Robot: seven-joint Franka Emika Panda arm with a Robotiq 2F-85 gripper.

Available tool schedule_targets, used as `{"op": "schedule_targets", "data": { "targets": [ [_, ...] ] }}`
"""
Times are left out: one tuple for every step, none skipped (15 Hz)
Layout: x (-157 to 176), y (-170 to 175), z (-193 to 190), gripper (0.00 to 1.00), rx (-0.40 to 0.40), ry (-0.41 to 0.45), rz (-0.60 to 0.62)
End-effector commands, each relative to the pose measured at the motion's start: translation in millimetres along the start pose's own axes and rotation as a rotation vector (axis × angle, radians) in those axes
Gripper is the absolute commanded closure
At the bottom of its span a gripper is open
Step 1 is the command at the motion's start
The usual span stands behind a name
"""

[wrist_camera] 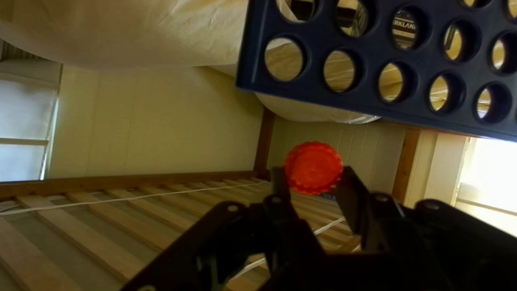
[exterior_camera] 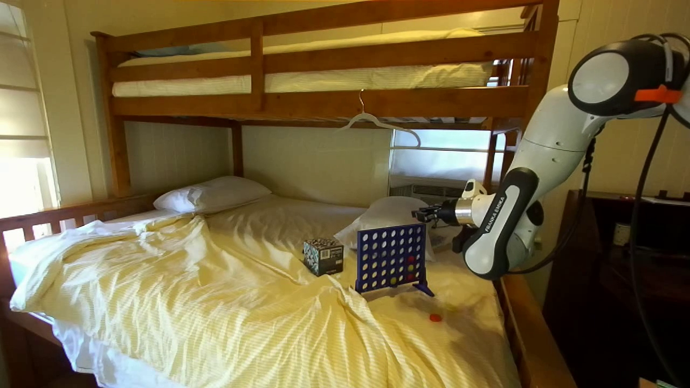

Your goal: Pick up the orange object and put it in the blue object

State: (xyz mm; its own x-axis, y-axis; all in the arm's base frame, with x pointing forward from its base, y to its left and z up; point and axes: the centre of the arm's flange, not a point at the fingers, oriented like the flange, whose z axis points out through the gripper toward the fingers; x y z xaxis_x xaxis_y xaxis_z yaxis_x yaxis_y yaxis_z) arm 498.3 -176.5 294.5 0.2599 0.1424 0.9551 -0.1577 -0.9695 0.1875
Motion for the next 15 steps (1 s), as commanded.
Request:
{"op": "schedule_targets", "data": {
  "targets": [
    [-2.9,-1.0,12.4,0.90,-0.013,0.004,0.011],
    [-3.7,-1.1,13.8,0.90,-0.013,0.003,0.010],
    [-4.5,-1.2,15.0,0.90,-0.013,0.001,0.010],
    [-5.4,-1.5,16.0,0.90,-0.013,-0.001,0.011],
    [-6.2,-1.7,17.1,0.90,-0.014,-0.002,0.011],
    [-6.5,-1.6,18.4,0.90,-0.015,-0.002,0.012],
    [-6.4,-1.3,19.6,0.90,-0.017,-0.001,0.014],
    [-6.6,-1.2,20.3,0.90,-0.018,0.000,0.015],
    [-6.7,-1.1,21.2,0.90,-0.019,0.002,0.017],
    [-6.9,-1.2,22.1,0.90,-0.019,0.002,0.017],
    [-7.5,-1.8,23.3,0.90,-0.020,0.000,0.016],
    [-8.0,-2.2,24.6,0.90,-0.020,-0.001,0.015],
    [-8.0,-2.5,25.8,0.90,-0.021,-0.001,0.015],
    [-8.1,-2.7,26.7,0.90,-0.022,0.000,0.016],
    [-8.1,-3.1,27.4,0.90,-0.023,-0.001,0.016]
  ]
}}
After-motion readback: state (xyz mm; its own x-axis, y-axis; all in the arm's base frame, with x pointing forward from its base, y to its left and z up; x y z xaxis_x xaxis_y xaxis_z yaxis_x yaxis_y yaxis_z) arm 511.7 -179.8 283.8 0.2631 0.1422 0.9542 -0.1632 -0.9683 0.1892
